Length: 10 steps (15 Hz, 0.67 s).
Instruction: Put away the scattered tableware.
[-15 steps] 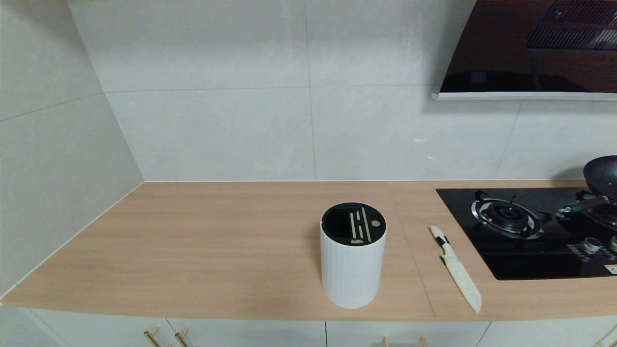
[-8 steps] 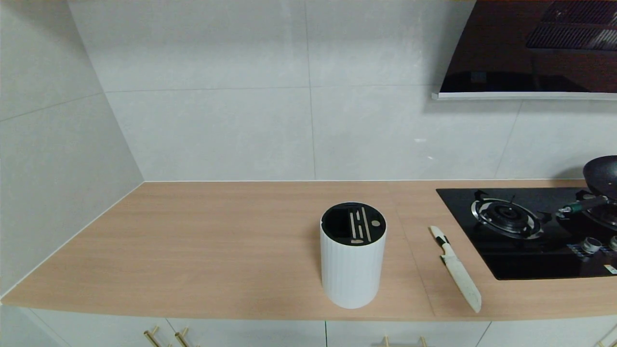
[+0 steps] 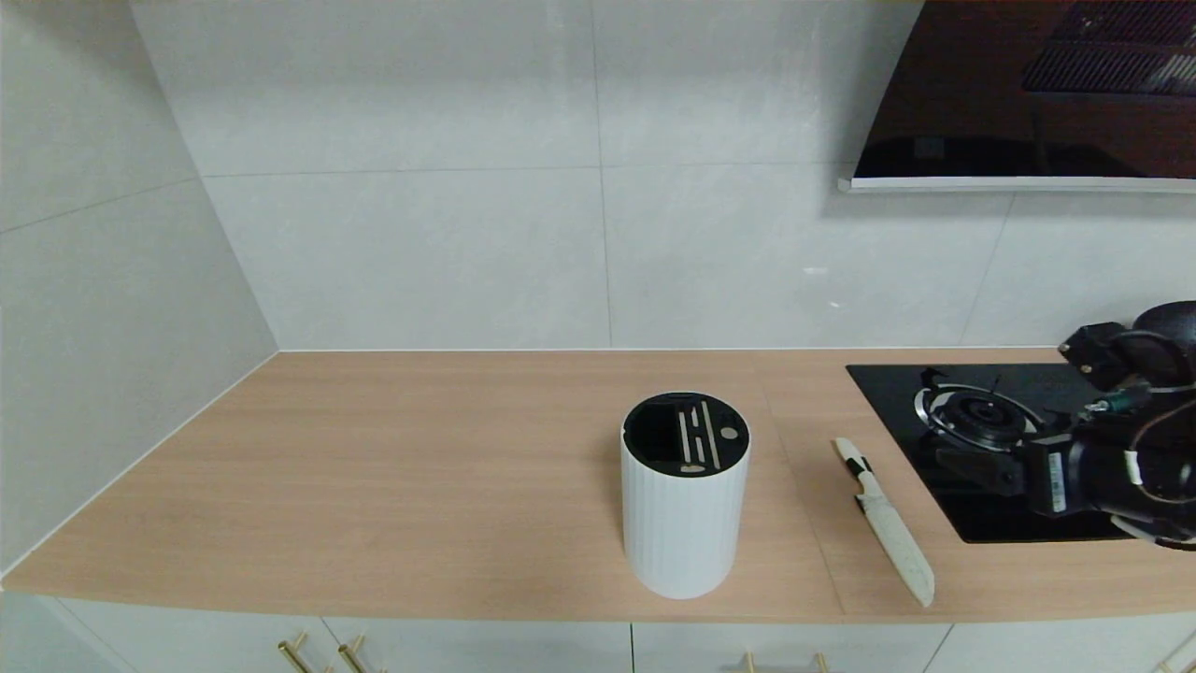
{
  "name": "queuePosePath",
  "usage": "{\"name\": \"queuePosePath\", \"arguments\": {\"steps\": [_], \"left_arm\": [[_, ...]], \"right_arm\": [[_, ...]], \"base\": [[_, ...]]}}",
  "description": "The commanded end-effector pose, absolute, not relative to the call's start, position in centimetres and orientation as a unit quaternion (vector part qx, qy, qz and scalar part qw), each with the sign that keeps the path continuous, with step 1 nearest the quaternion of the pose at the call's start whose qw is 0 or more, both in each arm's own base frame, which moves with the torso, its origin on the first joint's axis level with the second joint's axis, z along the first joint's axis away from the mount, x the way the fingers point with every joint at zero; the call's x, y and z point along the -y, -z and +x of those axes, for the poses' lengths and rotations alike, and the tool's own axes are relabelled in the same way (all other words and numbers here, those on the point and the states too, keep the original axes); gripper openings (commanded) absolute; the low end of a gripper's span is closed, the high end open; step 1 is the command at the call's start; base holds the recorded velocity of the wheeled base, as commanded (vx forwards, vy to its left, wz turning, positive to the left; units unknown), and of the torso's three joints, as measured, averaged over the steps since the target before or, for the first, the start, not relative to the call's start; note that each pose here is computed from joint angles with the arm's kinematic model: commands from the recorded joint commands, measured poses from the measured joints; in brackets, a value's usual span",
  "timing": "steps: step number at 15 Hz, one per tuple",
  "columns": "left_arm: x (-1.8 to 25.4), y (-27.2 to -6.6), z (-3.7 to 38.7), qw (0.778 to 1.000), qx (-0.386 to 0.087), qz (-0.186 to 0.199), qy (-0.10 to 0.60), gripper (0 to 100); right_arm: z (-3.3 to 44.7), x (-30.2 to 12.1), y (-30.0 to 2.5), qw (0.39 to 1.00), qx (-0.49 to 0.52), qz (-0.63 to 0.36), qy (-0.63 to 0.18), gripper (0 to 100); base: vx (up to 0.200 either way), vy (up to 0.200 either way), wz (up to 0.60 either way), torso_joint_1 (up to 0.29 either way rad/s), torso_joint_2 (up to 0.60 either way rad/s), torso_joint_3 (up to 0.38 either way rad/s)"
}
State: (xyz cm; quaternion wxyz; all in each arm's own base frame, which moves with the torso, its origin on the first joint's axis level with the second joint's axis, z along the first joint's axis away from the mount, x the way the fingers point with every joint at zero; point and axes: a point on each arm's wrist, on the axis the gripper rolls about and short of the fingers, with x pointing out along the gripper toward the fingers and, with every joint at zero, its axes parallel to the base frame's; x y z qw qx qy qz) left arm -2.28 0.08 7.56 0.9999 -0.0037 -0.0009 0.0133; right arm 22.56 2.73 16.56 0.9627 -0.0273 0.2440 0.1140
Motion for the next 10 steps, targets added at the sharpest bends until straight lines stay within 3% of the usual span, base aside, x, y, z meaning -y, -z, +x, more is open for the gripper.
{"name": "queuePosePath", "arguments": {"steps": [1, 10], "left_arm": [[-0.1, -7.6, -2.3, 1.0, 0.001, -0.004, -0.013, 100], [-0.1, -7.6, -2.3, 1.0, 0.001, -0.004, -0.014, 100]], "right_arm": [[26.9, -3.2, -11.5, 0.945, -0.306, -0.03, -0.107, 100], [32.5, -3.7, -2.7, 0.936, -0.342, -0.047, -0.068, 100]], "base": [[0.0, 0.0, 0.0, 0.0, 0.0, 0.0], [0.0, 0.0, 0.0, 0.0, 0.0, 0.0]]}}
